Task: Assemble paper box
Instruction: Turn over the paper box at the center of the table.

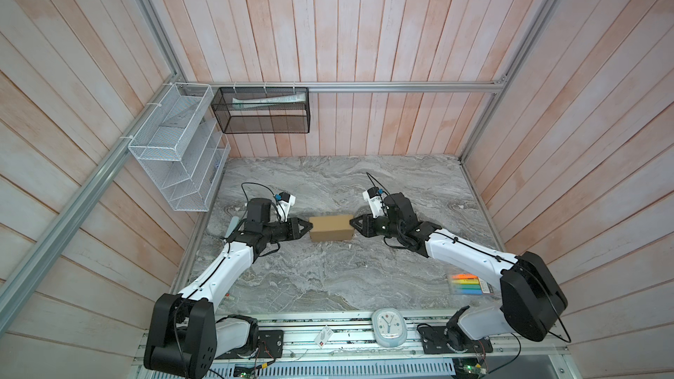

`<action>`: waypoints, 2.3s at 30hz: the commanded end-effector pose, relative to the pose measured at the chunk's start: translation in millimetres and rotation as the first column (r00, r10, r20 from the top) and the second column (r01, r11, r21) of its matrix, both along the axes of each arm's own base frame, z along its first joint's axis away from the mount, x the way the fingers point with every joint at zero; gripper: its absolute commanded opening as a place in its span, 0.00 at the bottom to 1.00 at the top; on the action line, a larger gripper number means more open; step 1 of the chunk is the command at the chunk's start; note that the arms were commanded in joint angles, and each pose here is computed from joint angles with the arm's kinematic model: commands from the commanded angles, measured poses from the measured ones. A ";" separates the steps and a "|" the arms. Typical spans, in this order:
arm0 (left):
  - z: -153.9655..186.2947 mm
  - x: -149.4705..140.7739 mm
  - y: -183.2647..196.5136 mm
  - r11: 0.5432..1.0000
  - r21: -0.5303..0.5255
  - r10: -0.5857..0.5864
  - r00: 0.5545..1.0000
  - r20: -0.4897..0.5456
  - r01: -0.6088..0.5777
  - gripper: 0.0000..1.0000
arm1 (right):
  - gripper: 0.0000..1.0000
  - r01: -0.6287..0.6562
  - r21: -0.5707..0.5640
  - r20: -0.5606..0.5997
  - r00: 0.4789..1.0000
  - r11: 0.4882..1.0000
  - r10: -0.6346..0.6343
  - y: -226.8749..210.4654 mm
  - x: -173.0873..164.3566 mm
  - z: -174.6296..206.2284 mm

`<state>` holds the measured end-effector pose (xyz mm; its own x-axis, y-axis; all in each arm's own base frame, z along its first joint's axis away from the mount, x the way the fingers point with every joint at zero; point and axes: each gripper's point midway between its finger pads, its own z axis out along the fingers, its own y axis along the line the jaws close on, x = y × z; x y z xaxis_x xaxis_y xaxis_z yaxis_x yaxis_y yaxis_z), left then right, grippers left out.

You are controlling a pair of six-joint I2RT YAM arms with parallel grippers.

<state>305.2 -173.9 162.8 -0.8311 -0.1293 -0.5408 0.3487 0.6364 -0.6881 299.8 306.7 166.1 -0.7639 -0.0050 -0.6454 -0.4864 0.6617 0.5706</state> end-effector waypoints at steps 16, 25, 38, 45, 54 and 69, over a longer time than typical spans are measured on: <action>-5.8 -18.2 -0.4 1.000 -0.020 0.017 1.000 -0.020 -0.017 0.27 | 0.28 -0.039 0.006 -0.081 0.996 0.999 0.040 -2.1 -36.0 -24.3; -9.3 -18.6 4.8 0.998 -0.006 0.055 0.998 -0.020 -0.055 0.28 | 0.29 -0.032 0.002 -0.070 0.997 0.999 0.032 -4.7 -36.1 -20.3; -1.4 -8.3 14.1 0.992 0.017 0.126 0.991 0.040 -0.127 0.45 | 0.44 0.013 0.011 -0.039 0.999 1.000 -0.013 -6.1 -25.2 -20.4; 2.8 -5.1 16.0 0.990 0.020 0.136 0.988 0.078 -0.138 0.53 | 0.55 0.095 0.034 0.047 0.994 0.995 -0.097 -19.6 -17.1 -7.7; 16.3 0.6 27.1 0.980 0.048 0.184 0.971 0.154 -0.193 0.62 | 0.60 0.229 0.069 0.189 0.953 0.971 -0.239 -51.5 -10.9 16.9; 42.2 9.1 53.4 0.941 0.105 0.279 0.914 0.293 -0.321 1.00 | 0.76 0.411 0.063 0.311 0.858 0.910 -0.409 -109.2 -4.1 27.2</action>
